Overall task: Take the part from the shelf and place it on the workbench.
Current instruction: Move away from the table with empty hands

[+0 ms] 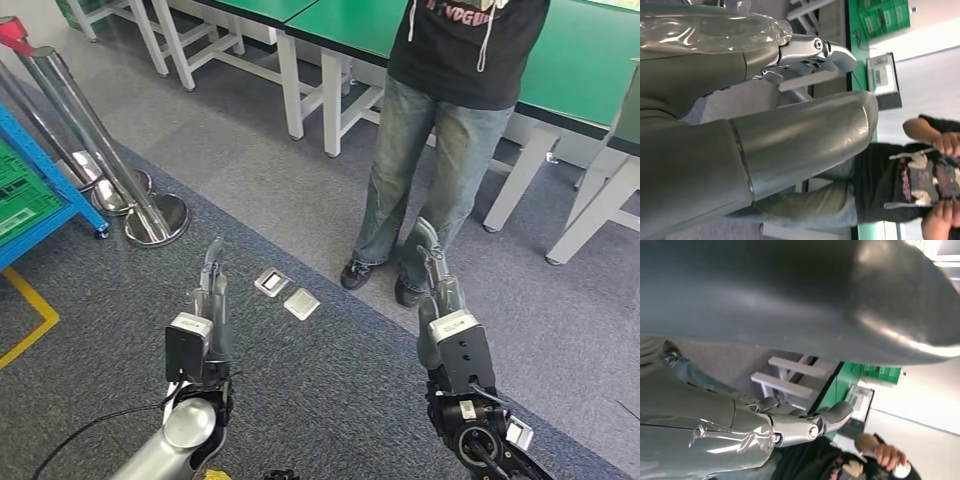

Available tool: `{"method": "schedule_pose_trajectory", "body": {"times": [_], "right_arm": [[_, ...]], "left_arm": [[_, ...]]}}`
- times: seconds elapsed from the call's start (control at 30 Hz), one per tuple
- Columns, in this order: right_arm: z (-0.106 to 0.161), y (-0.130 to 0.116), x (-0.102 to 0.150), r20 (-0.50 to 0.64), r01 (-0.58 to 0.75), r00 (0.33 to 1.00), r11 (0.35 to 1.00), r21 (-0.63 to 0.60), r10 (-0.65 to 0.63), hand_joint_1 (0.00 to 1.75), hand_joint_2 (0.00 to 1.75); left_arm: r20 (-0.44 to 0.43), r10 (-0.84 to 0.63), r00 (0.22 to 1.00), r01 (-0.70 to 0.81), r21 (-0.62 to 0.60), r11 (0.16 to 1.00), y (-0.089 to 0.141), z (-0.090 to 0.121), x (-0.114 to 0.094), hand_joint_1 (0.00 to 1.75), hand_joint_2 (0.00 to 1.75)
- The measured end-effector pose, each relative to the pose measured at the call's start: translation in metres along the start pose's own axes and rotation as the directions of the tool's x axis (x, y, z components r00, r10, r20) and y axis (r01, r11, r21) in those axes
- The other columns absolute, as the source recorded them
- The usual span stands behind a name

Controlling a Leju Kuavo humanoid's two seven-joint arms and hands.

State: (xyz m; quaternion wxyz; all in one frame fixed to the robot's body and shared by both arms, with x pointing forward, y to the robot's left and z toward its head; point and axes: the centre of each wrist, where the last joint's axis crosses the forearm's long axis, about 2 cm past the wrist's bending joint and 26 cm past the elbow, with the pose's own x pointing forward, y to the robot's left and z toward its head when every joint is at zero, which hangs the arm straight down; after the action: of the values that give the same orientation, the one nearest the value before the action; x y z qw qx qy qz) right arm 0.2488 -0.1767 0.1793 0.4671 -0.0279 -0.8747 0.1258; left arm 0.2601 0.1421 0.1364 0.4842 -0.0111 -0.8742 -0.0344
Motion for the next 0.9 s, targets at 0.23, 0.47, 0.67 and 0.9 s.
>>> {"method": "schedule_pose_trajectory", "body": {"times": [0.23, 0.47, 0.67, 0.9], "right_arm": [[-0.0013, -0.0001, 0.0004, 0.004, 0.001, 1.0, 1.0, 0.001, -0.001, 0.0, 0.0], [-0.0001, 0.0001, 0.0, -0.004, 0.001, 1.0, 1.0, 0.004, -0.001, 0.0, 0.0], [-0.0016, -0.0005, 0.0001, -0.002, 0.001, 1.0, 1.0, 0.012, -0.001, 0.0, 0.0], [-0.003, -0.0011, 0.0006, -0.004, 0.0, 1.0, 1.0, 0.004, 0.0, 0.0, 0.0]], "left_arm": [[0.005, -0.004, 1.0, 0.004, 0.007, 1.0, 0.0009, -0.0009, 0.0007, 0.0, 0.0], [-0.007, -0.016, 1.0, 0.016, 0.024, 1.0, 0.0015, 0.0014, 0.0017, 0.0, 0.0], [-0.01, -0.017, 1.0, 0.017, 0.029, 0.999, 0.0017, 0.0036, 0.0031, 0.0, 0.0], [-0.006, -0.015, 1.0, 0.015, 0.022, 1.0, 0.0027, 0.005, 0.004, 0.0, 0.0]]}}
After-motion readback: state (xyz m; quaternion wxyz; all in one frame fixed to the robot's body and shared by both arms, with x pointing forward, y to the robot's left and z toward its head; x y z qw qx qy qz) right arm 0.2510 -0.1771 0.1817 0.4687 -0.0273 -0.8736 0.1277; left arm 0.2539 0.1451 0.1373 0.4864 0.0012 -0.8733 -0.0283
